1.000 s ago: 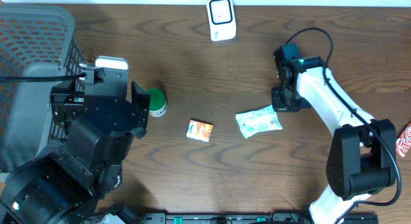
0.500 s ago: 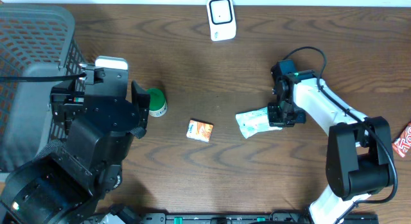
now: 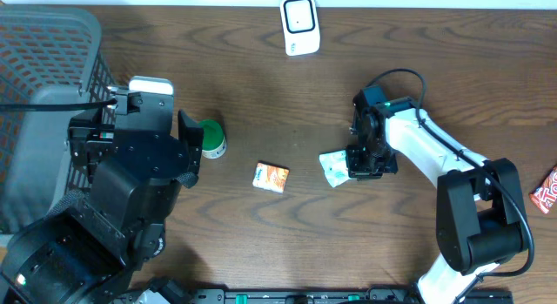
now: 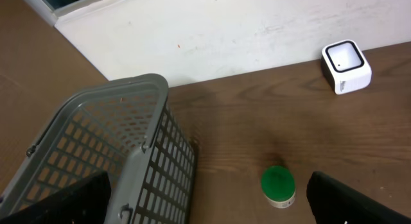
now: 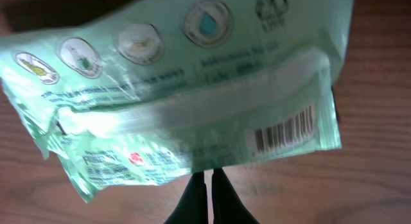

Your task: Scan the item barcode

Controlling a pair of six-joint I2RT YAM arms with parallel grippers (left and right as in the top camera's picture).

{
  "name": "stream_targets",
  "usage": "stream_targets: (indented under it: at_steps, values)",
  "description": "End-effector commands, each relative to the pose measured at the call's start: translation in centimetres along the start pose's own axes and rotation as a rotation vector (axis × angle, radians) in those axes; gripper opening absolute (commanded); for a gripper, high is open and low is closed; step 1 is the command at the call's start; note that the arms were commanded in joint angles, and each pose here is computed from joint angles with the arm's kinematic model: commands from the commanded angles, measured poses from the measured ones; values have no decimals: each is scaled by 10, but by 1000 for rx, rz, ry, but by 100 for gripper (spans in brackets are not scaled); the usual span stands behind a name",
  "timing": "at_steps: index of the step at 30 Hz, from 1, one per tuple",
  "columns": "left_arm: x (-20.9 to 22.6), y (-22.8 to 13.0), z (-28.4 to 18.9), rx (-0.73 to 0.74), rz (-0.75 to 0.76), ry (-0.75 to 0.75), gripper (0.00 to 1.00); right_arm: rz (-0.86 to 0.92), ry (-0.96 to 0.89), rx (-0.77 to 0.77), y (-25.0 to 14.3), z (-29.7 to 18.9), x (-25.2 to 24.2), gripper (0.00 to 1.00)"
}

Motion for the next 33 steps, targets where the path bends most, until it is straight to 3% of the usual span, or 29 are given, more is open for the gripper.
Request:
stream_targets:
  at_steps: [1,9,19,33]
  values:
    - [4,2,-1,-7,2,21,98,21,15,9,0,3,4,1]
    - [4,2,0,-7,2,22,98,1,-4,101,-23,4,10,3]
    - [4,2,0,-7,2,22,98,-113,-10,57,-20,17,38,12]
    - [4,2,0,-7,2,22,98,-140,-6,-182,40,26,44,12]
Point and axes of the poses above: each gripper's point midway between its finger pads, its own z axis out along the fingers, its own x axis along the line the jaws close on, y = z × x, the point moved 1 cm from there along -z, back along the fingers, and after that the axes turned 10 degrees about -z, right-handed, at the moved point
